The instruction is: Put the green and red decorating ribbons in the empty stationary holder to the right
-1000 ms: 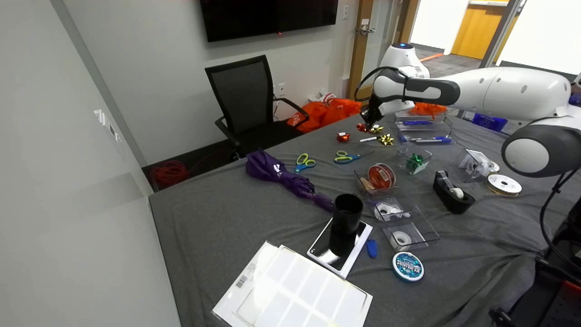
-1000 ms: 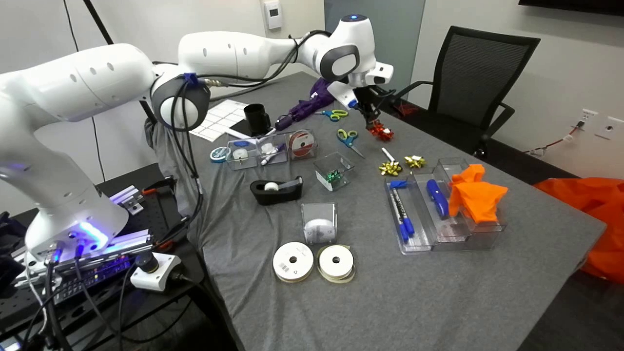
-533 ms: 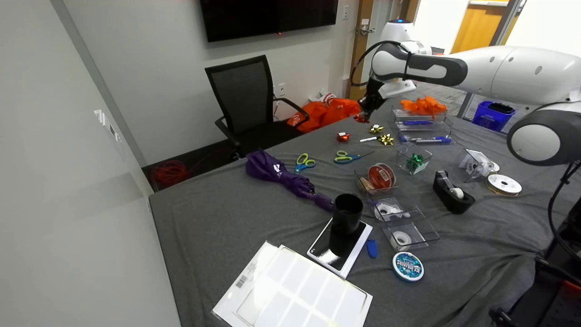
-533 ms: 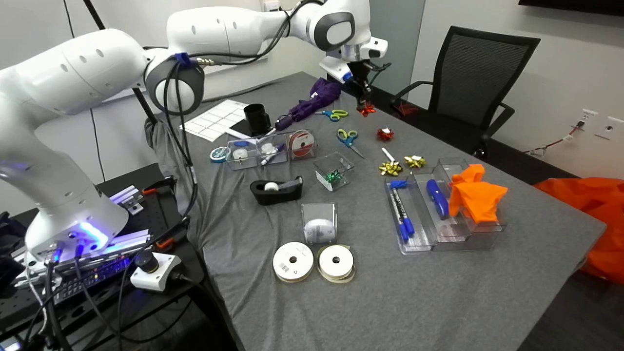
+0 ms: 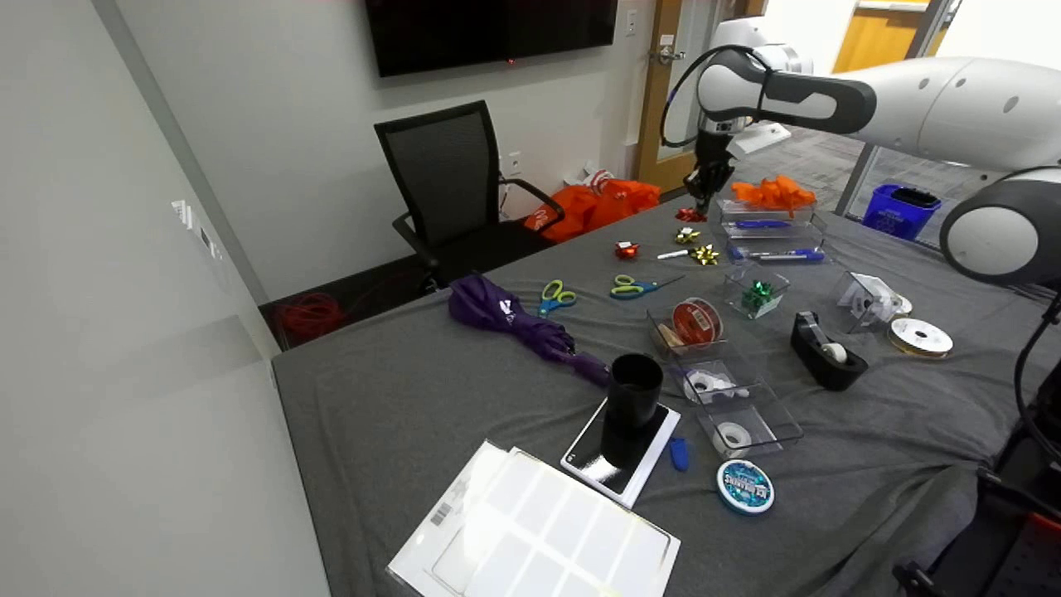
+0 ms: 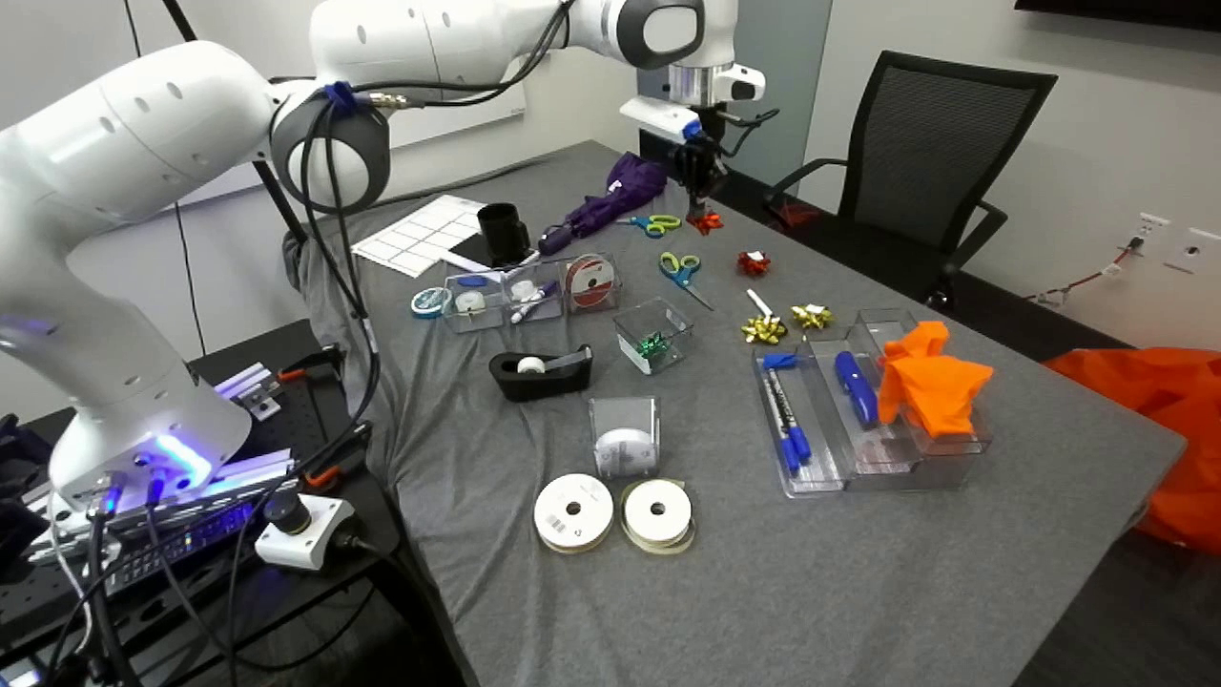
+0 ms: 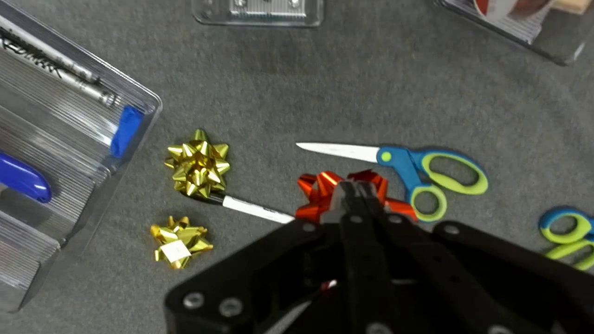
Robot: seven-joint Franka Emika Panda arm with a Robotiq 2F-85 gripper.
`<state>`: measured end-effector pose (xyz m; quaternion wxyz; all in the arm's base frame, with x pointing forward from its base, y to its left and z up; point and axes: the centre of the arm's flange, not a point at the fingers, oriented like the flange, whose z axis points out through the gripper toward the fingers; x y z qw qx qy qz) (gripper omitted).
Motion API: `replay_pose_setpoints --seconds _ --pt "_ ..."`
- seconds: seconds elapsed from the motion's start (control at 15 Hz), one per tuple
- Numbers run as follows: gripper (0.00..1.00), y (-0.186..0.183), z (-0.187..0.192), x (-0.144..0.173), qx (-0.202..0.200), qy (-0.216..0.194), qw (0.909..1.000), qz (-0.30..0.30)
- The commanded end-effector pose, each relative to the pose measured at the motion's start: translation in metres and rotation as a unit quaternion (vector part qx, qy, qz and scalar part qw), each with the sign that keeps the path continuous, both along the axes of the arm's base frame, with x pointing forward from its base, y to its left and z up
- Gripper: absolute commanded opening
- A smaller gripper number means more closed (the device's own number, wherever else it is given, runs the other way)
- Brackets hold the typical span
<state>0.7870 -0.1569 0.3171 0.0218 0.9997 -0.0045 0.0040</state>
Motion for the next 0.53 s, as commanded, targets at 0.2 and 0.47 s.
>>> replay_pose_setpoints --seconds 0.2,0.47 --pt "0.0 -0.027 -0.03 -0.088 -0.03 0.084 0.9943 0.059" --pt "0.0 -0.033 -0.05 -0.099 -0.03 0.134 0.9874 0.078"
